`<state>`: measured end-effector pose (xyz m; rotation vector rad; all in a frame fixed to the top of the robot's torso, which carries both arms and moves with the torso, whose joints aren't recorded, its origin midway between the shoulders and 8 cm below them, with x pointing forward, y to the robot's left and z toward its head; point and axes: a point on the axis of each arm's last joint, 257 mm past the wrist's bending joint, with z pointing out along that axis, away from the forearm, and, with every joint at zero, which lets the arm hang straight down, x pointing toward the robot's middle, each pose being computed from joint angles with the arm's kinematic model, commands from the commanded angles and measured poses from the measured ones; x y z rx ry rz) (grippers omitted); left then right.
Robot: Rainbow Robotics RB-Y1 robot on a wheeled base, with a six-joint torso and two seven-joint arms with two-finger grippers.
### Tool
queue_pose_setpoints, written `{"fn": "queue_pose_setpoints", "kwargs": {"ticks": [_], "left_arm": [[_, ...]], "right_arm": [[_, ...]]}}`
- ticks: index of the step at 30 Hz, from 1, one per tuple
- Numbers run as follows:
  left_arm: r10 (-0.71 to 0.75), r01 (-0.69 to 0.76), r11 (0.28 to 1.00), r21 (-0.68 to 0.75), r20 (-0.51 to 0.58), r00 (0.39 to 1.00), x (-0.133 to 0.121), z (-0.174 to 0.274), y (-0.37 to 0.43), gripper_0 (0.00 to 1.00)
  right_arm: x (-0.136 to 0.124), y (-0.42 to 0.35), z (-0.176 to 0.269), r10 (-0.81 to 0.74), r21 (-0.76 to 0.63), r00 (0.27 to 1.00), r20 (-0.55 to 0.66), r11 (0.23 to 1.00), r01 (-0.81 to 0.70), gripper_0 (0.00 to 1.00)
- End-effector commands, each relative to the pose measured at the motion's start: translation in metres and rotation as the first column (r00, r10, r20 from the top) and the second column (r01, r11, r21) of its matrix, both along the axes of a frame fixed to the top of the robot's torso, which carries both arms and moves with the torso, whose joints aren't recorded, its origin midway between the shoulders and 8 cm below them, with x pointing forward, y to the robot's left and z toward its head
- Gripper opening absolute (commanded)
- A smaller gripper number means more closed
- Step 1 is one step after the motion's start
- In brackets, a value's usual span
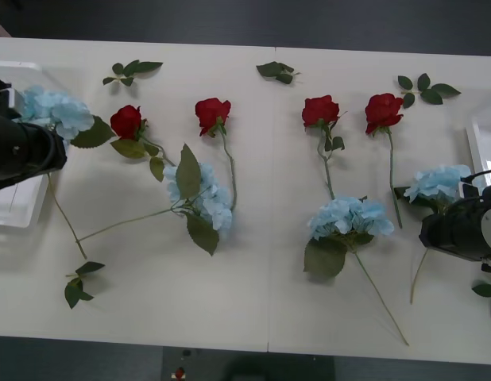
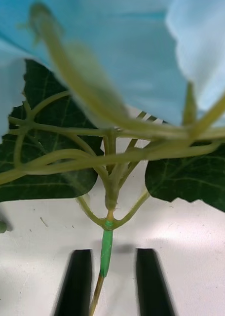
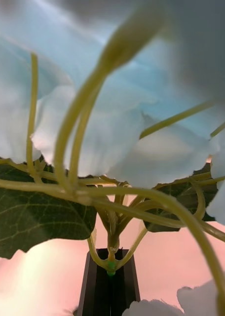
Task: Put the red flowers into the right box and the blue flowers into the left box
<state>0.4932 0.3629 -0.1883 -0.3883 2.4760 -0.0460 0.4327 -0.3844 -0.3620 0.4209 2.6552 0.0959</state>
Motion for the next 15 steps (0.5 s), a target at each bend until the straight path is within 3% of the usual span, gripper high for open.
{"fn": "queue_pose_setpoints", "kwargs": {"ticks": [1, 7, 15], "left_arm": [[0.057, -0.066, 0.995, 0.075, 0.122, 0.991, 0.012, 0.06, 0.04, 0.0], [0.146, -0.181, 0.975, 0.128, 0.244, 0.959, 0.018, 0.115, 0.097, 0.0], [0.268, -0.325, 0.929, 0.179, 0.284, 0.921, 0.01, 0.138, 0.169, 0.0]], "right_arm": [[0.008, 0.006, 0.006, -0.01, 0.02, 1.0, 0.022, 1.0, 0.01, 0.0], [0.014, 0.011, 0.016, 0.011, 0.018, 0.999, 0.048, 1.0, -0.011, 0.0], [0.031, 0.014, 0.062, 0.073, -0.018, 0.987, 0.141, 0.997, -0.071, 0.0]]}}
